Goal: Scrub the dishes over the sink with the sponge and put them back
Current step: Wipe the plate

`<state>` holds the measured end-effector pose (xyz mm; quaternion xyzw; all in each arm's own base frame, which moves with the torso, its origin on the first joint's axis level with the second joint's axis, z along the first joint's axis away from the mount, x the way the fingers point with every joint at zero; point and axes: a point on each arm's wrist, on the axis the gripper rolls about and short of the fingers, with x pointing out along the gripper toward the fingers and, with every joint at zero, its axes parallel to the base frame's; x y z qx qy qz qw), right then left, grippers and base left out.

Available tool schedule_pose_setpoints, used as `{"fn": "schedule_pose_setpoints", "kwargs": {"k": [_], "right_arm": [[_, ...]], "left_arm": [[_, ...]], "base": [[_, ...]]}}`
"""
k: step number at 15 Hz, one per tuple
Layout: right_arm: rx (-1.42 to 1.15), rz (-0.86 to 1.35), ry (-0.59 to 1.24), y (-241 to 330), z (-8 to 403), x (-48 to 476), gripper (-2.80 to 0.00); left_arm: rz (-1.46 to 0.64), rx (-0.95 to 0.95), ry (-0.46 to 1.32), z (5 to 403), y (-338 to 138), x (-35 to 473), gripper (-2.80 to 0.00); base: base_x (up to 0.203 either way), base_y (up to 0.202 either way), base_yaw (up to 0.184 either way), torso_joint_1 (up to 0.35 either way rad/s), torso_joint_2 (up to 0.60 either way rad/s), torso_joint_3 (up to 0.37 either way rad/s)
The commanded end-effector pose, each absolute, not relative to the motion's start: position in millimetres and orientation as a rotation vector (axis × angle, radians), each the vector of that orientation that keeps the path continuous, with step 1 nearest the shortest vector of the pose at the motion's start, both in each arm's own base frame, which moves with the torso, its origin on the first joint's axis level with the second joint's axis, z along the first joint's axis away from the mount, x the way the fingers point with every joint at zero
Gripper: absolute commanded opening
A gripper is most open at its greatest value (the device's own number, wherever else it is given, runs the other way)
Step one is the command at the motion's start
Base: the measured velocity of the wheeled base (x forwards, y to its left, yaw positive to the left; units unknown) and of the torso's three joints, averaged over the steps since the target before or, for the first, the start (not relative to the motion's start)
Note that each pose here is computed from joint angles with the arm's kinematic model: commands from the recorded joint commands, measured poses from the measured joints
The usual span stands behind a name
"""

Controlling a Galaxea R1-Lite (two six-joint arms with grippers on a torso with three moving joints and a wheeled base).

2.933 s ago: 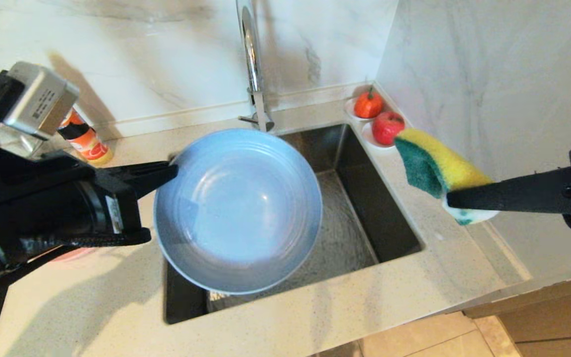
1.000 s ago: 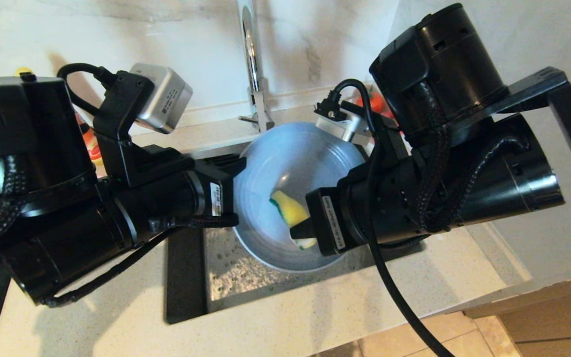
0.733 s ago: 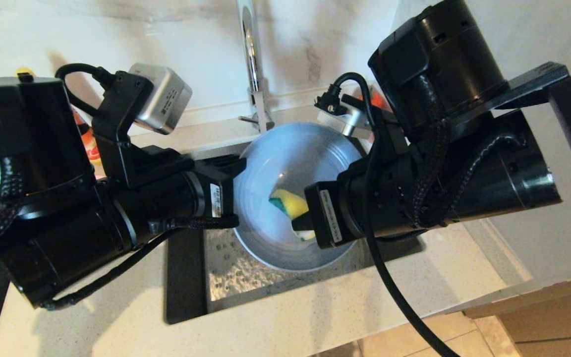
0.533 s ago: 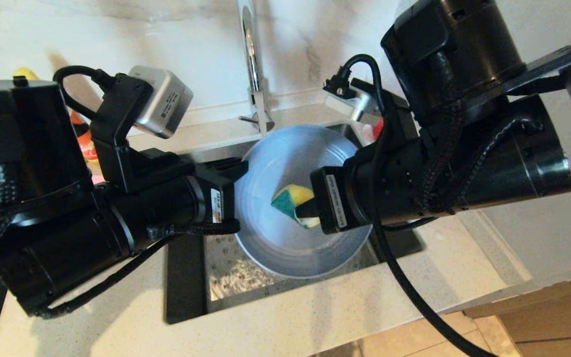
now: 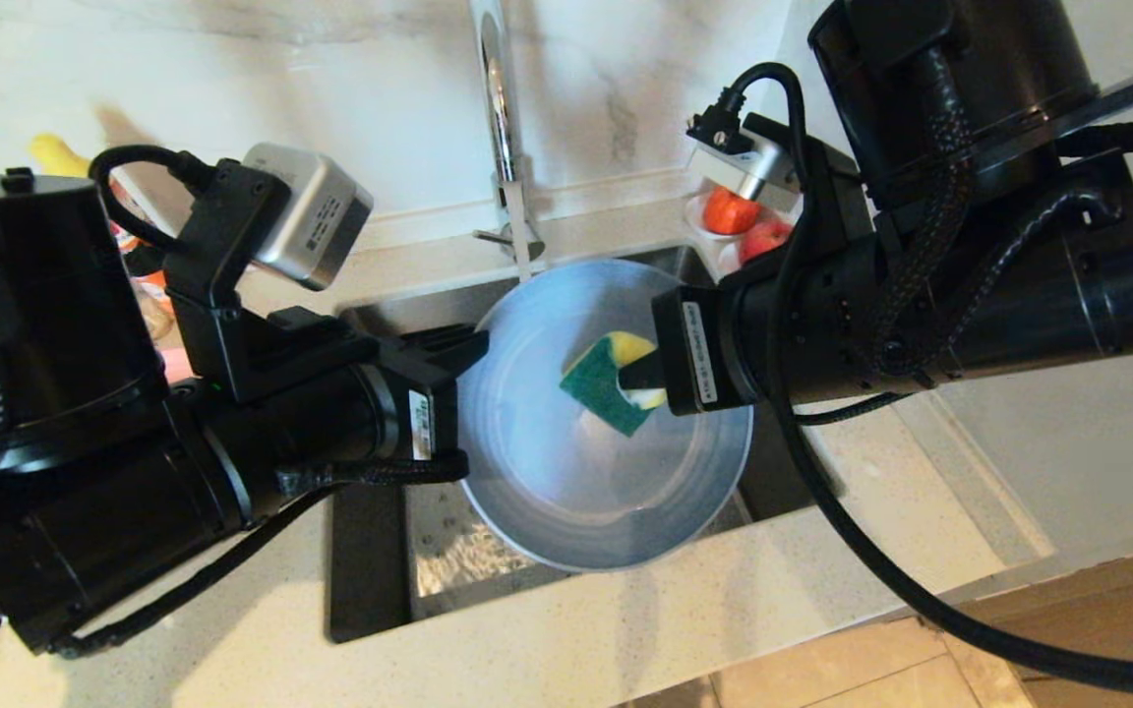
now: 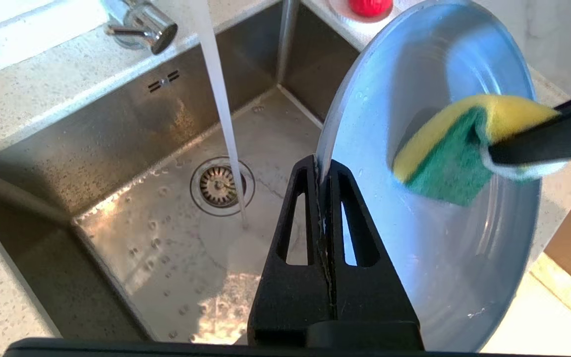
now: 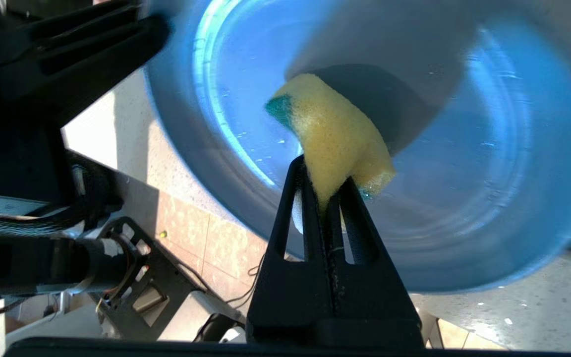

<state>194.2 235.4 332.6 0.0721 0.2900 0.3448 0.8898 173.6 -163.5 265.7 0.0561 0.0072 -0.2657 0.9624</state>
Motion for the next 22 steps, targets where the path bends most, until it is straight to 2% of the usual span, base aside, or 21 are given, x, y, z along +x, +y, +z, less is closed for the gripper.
{"fn": "schedule_pose_setpoints", "kwargs": {"k": [1, 6, 11, 16, 22], "right_arm": [[0.161, 0.703, 0.585, 226.6, 338.4, 193.8, -2.80], [0.160, 0.698, 0.583, 215.5, 341.4, 186.6, -2.80], [0.109, 0.714, 0.664, 236.3, 315.6, 188.2, -2.80], [0.025, 0.748, 0.641, 275.6, 306.6, 189.5, -2.80], [0.037, 0.740, 0.625, 272.8, 311.0, 190.8, -2.80]], "left_arm": [[-0.533, 0.101, -0.005, 271.1, -160.7, 171.5, -2.80], [-0.512, 0.070, -0.052, 286.8, -158.8, 171.4, -2.80], [-0.502, 0.054, -0.071, 294.9, -161.9, 175.4, -2.80], [-0.511, 0.063, -0.037, 285.0, -166.1, 178.1, -2.80], [-0.539, 0.117, 0.039, 259.0, -167.9, 174.0, -2.80]], "base": [[0.000, 0.000, 0.000, 0.000, 0.00, 0.000], [0.000, 0.000, 0.000, 0.000, 0.00, 0.000], [0.000, 0.000, 0.000, 0.000, 0.00, 0.000], [0.000, 0.000, 0.000, 0.000, 0.00, 0.000], [0.000, 0.000, 0.000, 0.000, 0.00, 0.000]]}}
